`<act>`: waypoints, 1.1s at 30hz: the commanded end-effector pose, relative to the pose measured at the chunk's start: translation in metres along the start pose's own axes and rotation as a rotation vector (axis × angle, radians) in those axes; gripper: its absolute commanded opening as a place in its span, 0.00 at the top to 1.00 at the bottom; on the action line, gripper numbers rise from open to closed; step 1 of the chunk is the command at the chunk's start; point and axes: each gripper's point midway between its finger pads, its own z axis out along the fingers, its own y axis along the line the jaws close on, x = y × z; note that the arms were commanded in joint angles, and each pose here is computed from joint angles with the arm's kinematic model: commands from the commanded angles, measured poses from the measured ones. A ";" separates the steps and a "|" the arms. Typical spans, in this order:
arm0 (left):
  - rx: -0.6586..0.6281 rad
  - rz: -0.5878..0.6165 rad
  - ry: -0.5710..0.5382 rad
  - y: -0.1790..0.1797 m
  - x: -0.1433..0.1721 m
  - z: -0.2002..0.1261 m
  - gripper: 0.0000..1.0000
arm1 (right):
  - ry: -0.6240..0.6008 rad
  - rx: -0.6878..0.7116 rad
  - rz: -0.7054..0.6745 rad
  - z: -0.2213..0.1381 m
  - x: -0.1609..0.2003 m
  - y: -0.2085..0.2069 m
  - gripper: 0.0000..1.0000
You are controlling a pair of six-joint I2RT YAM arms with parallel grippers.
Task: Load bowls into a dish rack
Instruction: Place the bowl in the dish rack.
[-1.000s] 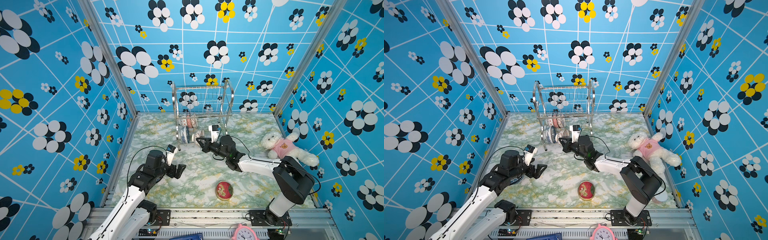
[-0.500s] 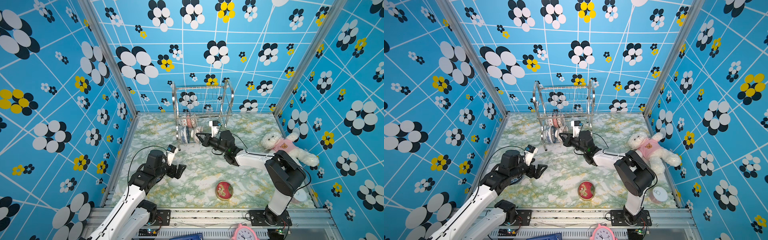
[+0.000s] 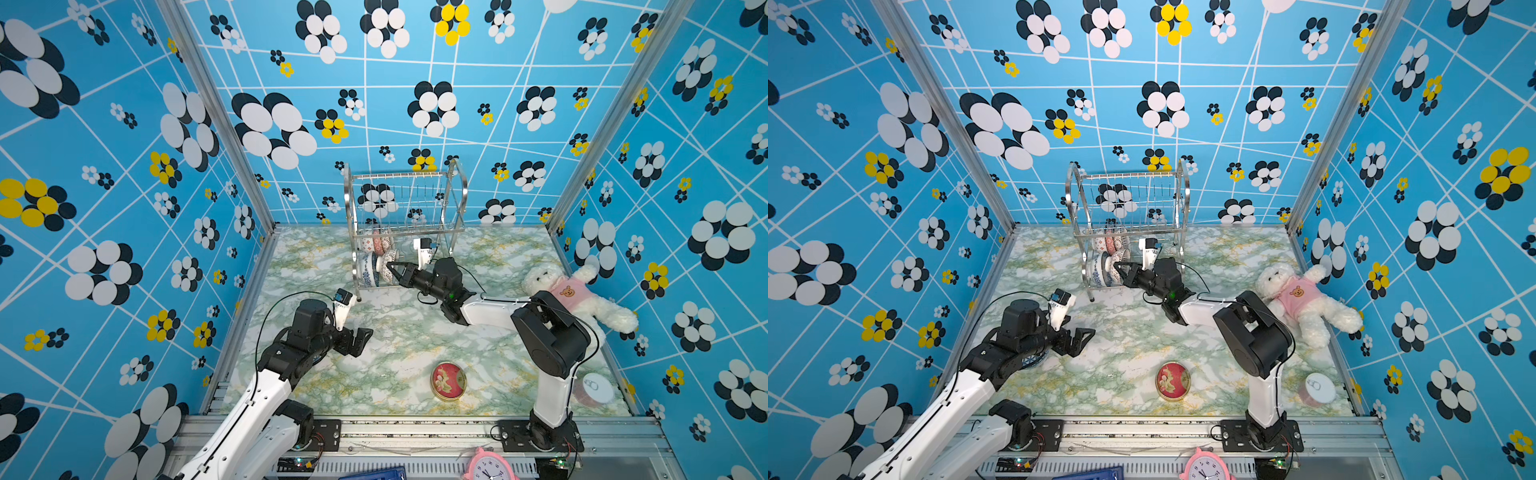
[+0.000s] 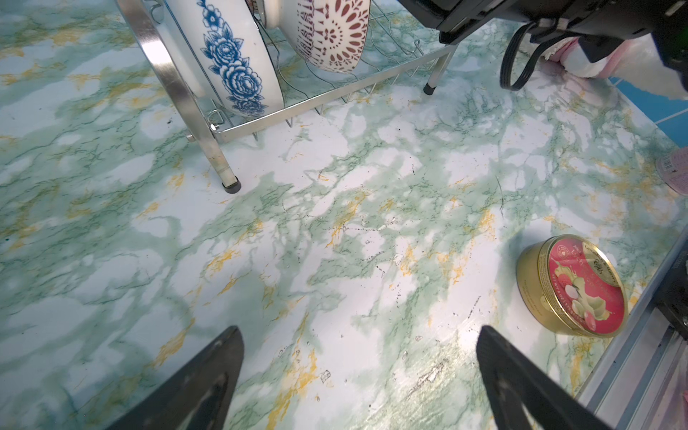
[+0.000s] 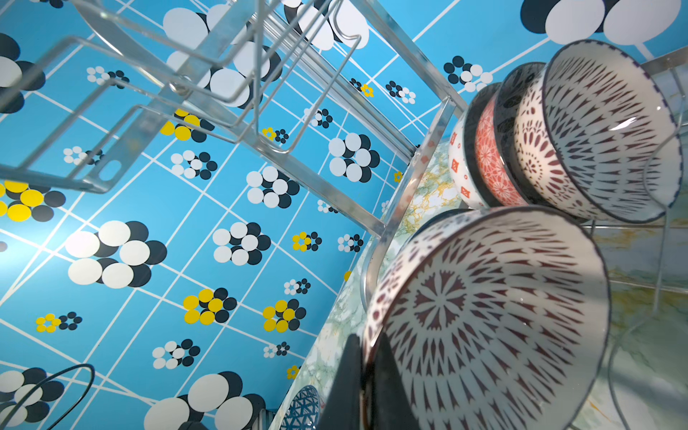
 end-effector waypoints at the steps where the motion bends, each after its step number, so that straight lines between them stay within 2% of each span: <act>1: 0.030 0.008 -0.011 -0.005 -0.002 0.002 0.01 | -0.087 -0.122 -0.028 0.004 -0.031 0.029 1.00; 33: 0.039 0.018 -0.010 -0.008 -0.002 0.003 0.01 | -0.030 -0.199 0.051 0.023 -0.024 0.006 1.00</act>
